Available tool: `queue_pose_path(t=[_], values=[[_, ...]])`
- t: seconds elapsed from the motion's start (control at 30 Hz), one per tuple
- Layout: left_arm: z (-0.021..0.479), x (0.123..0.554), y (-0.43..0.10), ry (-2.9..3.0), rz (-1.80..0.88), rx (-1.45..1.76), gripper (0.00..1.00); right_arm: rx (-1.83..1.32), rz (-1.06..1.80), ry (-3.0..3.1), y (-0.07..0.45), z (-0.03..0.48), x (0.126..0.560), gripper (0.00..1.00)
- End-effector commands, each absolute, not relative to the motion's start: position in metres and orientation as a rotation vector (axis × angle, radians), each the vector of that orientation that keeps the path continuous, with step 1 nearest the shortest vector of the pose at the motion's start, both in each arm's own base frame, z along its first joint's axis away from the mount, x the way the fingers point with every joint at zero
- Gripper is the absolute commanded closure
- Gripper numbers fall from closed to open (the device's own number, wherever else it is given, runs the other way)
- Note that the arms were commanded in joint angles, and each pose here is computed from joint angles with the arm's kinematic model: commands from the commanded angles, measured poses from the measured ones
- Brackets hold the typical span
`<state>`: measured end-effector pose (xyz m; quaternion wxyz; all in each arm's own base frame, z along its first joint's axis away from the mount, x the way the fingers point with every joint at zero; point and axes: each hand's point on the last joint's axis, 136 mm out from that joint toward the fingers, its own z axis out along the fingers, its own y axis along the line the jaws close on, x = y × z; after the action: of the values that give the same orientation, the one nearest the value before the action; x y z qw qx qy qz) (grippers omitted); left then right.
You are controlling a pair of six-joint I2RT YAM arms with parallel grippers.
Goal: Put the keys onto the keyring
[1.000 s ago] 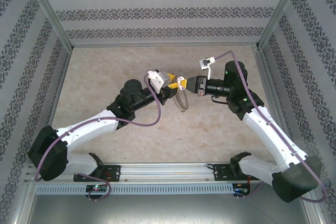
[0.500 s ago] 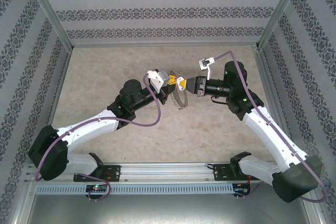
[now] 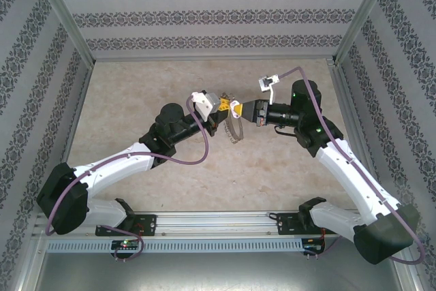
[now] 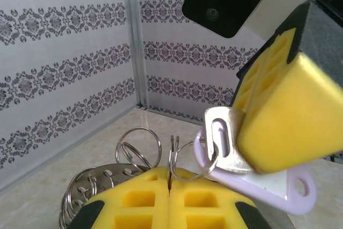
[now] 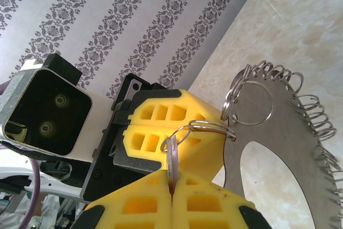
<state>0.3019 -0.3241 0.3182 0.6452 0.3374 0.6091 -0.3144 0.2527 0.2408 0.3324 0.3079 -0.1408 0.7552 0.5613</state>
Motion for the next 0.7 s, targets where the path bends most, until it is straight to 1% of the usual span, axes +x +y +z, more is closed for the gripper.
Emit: queue_pose_path(t=[0.0,0.43,0.47,0.6,0.67], values=[[0.337,0.290,-0.327,1.325,-0.743,0.797,1.00,-0.406,1.454,1.902,0.233,0.362,0.252,1.00],[0.339,0.283,-0.331,1.316,-0.771,0.841,1.00,-0.328,1.415,1.914,0.220,0.357,0.264,1.00],[0.338,0.283,-0.331,1.317,-0.771,0.844,1.00,-0.319,1.413,1.915,0.219,0.356,0.264,0.97],[0.339,0.282,-0.332,1.314,-0.776,0.851,1.00,-0.274,1.392,1.923,0.212,0.352,0.269,0.64],[0.338,0.282,-0.332,1.316,-0.776,0.853,1.00,-0.255,1.385,1.922,0.208,0.352,0.271,0.54]])
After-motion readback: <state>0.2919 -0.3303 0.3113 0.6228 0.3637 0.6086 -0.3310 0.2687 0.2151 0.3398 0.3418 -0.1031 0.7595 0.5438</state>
